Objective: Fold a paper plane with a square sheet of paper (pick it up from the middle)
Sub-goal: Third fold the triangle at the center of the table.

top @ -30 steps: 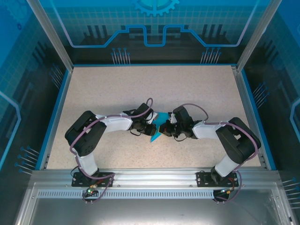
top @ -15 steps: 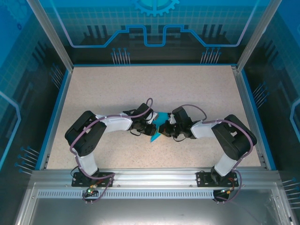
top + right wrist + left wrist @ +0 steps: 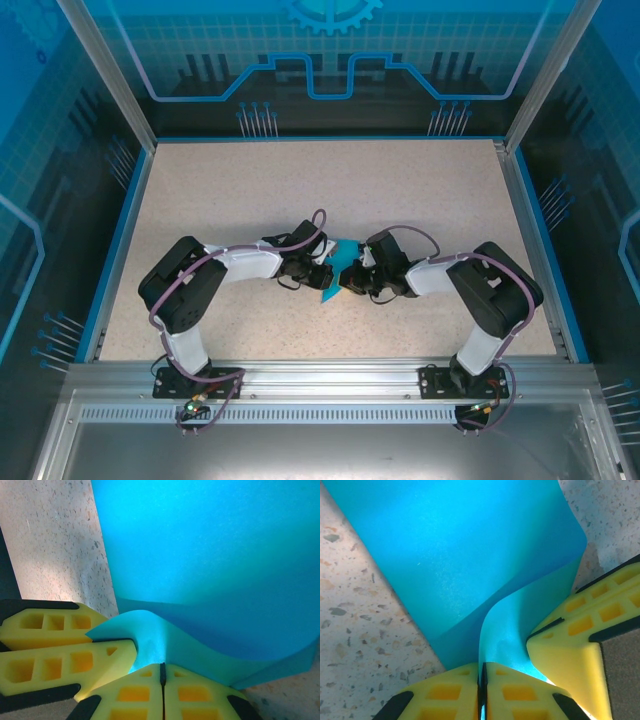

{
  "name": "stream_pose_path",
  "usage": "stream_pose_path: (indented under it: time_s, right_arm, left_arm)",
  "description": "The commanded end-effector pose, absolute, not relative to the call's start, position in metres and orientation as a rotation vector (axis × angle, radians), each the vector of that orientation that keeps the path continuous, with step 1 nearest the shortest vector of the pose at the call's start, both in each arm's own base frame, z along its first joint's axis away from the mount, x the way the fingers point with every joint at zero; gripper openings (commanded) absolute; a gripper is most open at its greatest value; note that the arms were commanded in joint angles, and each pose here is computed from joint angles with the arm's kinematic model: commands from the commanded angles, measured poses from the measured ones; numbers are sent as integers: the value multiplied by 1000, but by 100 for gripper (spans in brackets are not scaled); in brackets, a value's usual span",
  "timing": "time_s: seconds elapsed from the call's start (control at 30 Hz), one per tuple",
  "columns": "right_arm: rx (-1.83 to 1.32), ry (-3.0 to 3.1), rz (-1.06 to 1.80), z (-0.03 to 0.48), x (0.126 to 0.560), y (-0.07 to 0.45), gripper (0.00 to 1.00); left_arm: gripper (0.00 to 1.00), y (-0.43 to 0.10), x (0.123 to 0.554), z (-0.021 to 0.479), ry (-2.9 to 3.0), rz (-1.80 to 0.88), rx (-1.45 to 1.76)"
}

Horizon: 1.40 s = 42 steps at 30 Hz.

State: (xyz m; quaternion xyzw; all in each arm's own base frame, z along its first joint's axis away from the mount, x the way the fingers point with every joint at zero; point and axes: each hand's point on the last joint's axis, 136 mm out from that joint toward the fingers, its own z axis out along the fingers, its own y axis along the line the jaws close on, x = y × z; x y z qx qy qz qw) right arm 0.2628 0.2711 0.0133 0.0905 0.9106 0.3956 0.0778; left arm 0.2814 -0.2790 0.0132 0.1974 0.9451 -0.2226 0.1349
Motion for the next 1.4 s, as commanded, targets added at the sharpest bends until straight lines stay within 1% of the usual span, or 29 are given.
stream_pose_path:
  time_s: [0.0,0.13,0.3,0.43,0.63,0.73,0.9,1.07,1.23,1.37]
  right_arm:
    - [293,2742,1169,13,257,268,6]
    - [269,2696,1191,36,265,269,7]
    - [282,2685,1193,42,274,267,7]
    - [303,2713,1178,31,278,270,7]
    - [385,2829,985,-5,267,244,7]
    - [394,2831,987,-8,264,240,7]
    - [352,2734,1176,22,276,251,8]
    - [329,2681,1214,40,290,248,8]
    - [361,2719,1202,24,291,247,8]
    - [367,2765,1086,1,289,236,8]
  left_arm:
    - [12,-264,269,-12,2815,-575,602]
    - [12,-265,268,-11,2814,-584,606]
    - [12,-266,269,-10,2813,-586,607]
    - [12,-267,269,-10,2811,-594,606]
    - [12,-266,269,-10,2816,-593,610]
    - [12,-266,268,-11,2820,-589,614]
    - [12,-266,266,-14,2829,-594,618]
    - [12,-265,265,-15,2832,-590,620]
    - [12,-265,265,-16,2836,-594,614]
    - [12,-266,265,-16,2835,-594,620]
